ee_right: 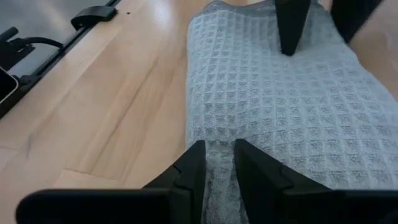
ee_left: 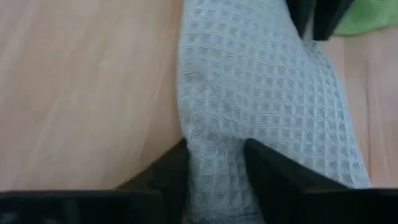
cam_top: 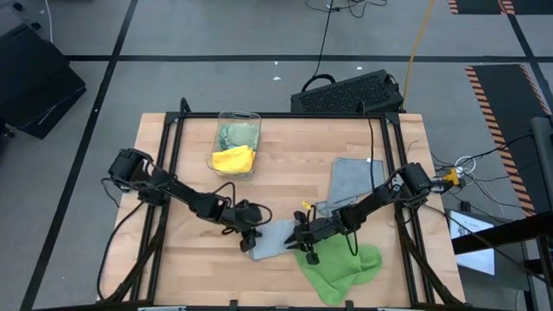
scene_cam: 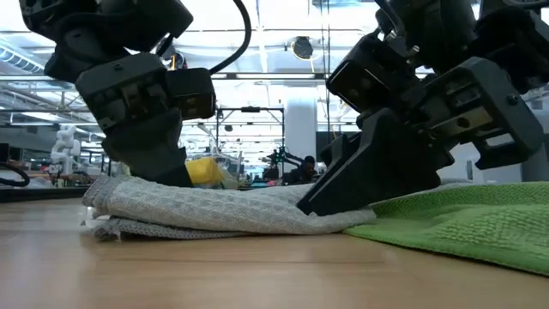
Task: Fold microfiber towels
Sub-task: Put the center gray microfiber cloth into the transparent bin
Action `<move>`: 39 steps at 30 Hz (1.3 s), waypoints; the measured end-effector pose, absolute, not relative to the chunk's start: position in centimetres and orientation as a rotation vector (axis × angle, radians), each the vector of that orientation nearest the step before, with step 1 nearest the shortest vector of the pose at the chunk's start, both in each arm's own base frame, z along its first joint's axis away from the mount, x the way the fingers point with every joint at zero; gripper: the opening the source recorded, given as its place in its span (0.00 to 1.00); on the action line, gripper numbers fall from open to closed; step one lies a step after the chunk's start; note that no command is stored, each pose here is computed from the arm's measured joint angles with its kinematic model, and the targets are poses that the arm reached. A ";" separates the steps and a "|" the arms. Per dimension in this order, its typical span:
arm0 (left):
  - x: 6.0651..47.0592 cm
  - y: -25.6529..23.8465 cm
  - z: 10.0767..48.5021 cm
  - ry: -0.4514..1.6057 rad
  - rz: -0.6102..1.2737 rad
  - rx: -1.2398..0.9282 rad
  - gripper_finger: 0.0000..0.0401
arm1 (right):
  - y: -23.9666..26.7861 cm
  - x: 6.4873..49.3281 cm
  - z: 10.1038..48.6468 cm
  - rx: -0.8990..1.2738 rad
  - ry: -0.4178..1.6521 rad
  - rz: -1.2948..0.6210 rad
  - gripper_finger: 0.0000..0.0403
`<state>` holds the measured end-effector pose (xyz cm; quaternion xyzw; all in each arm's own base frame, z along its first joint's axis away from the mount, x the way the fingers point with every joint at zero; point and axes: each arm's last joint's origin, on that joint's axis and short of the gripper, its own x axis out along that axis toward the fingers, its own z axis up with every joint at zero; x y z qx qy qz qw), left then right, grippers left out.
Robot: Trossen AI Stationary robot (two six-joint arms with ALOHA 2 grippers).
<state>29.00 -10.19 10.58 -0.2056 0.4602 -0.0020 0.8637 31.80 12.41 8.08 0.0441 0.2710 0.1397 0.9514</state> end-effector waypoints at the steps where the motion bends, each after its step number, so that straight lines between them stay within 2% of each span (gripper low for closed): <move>1: 29.0 -10.3 10.5 0.962 -0.019 -0.419 0.32 | 12.4 31.8 8.1 0.088 0.550 0.282 0.19; 4: 29.0 -10.8 10.6 0.960 -0.080 -0.406 0.12 | 12.3 31.8 8.6 0.084 0.539 0.262 0.19; 6: 29.0 -11.0 10.6 0.960 -0.105 -0.403 0.05 | 12.2 31.7 9.4 0.071 0.529 0.258 0.19; 12: 28.4 -10.8 12.1 0.926 -0.105 -0.293 0.05 | 11.6 30.6 13.4 -0.010 0.536 0.203 0.27; 17: 27.5 -10.0 15.6 0.832 -0.071 -0.183 0.04 | 10.4 28.9 16.6 -0.113 0.559 0.040 0.37; 21: 26.3 -9.1 18.2 0.788 -0.056 -0.092 0.04 | 9.5 27.4 17.8 -0.216 0.515 -0.019 0.41; 24: 25.8 -7.8 20.4 0.772 -0.036 -0.049 0.04 | 9.0 26.6 18.1 -0.258 0.483 -0.050 0.42; 30: 25.7 -4.4 24.0 0.872 0.027 0.068 0.04 | 8.2 25.2 17.3 -0.258 0.370 -0.069 0.40; 33: 25.9 -2.7 25.8 0.924 0.009 0.102 0.04 | 8.0 24.8 16.8 -0.260 0.341 -0.068 0.39; 36: 26.6 -1.0 28.4 0.870 -0.042 0.126 0.04 | 7.8 24.5 16.3 -0.271 0.350 -0.069 0.39; 39: 26.3 0.9 30.3 0.902 -0.055 0.151 0.04 | 7.6 24.4 16.2 -0.288 0.353 -0.073 0.39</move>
